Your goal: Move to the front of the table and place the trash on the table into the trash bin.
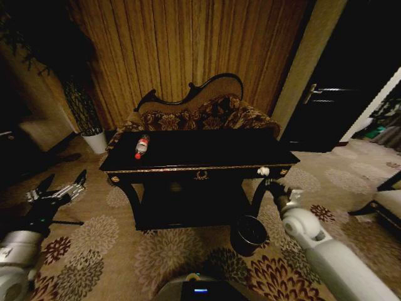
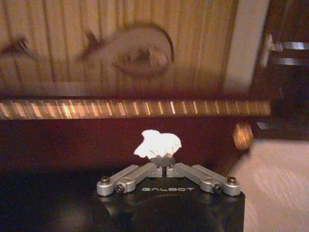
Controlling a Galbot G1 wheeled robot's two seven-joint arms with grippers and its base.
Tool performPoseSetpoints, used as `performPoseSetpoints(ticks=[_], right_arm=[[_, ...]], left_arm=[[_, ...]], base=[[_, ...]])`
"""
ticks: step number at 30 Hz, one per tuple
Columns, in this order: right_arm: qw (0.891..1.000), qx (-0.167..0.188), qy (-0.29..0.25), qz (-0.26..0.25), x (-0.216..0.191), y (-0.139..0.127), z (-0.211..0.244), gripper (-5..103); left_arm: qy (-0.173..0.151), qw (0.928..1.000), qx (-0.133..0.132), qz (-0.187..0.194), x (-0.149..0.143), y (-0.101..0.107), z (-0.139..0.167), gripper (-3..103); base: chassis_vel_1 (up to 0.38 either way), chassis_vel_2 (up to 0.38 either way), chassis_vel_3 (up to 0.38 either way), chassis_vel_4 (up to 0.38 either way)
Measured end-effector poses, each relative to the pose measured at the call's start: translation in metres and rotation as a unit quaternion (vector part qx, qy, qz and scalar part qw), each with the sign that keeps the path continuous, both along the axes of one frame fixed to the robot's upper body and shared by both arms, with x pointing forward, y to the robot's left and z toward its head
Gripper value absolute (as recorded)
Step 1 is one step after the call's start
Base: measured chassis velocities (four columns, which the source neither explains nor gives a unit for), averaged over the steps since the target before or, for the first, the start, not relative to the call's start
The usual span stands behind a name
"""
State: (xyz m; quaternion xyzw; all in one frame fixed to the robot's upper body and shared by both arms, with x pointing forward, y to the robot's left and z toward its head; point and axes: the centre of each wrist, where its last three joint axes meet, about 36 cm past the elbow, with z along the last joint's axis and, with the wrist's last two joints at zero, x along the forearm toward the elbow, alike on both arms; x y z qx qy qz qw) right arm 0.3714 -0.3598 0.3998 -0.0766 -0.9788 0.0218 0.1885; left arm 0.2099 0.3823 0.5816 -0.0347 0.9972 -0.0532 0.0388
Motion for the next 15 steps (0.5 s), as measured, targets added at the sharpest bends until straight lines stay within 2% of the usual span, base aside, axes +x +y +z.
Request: performPoseSetpoints(ticks=[1, 4, 9, 15], right_arm=[[1.000, 0.000, 0.000, 0.000, 0.000, 0.000, 0.000, 0], [0.999, -0.003, 0.049, -0.020, -0.003, -0.007, -0.040, 0], [0.995, -0.008, 0.086, -0.041, 0.002, -0.014, -0.070, 0], [0.986, -0.026, 0.149, -0.074, 0.004, -0.030, -0.126, 0]], left_arm=[[0.000, 1.0000, 0.000, 0.000, 0.000, 0.000, 0.000, 100], [0.000, 1.0000, 0.000, 0.002, -0.001, 0.000, 0.000, 100], [0.000, 1.0000, 0.002, 0.002, -0.002, -0.001, 0.001, 100], [-0.002, 1.0000, 0.004, 0.002, -0.003, -0.001, 0.003, 100]], base=[[0.000, 0.000, 0.000, 0.000], [0.000, 0.000, 0.000, 0.000], [0.000, 0.000, 0.000, 0.000], [0.000, 0.000, 0.000, 0.000]])
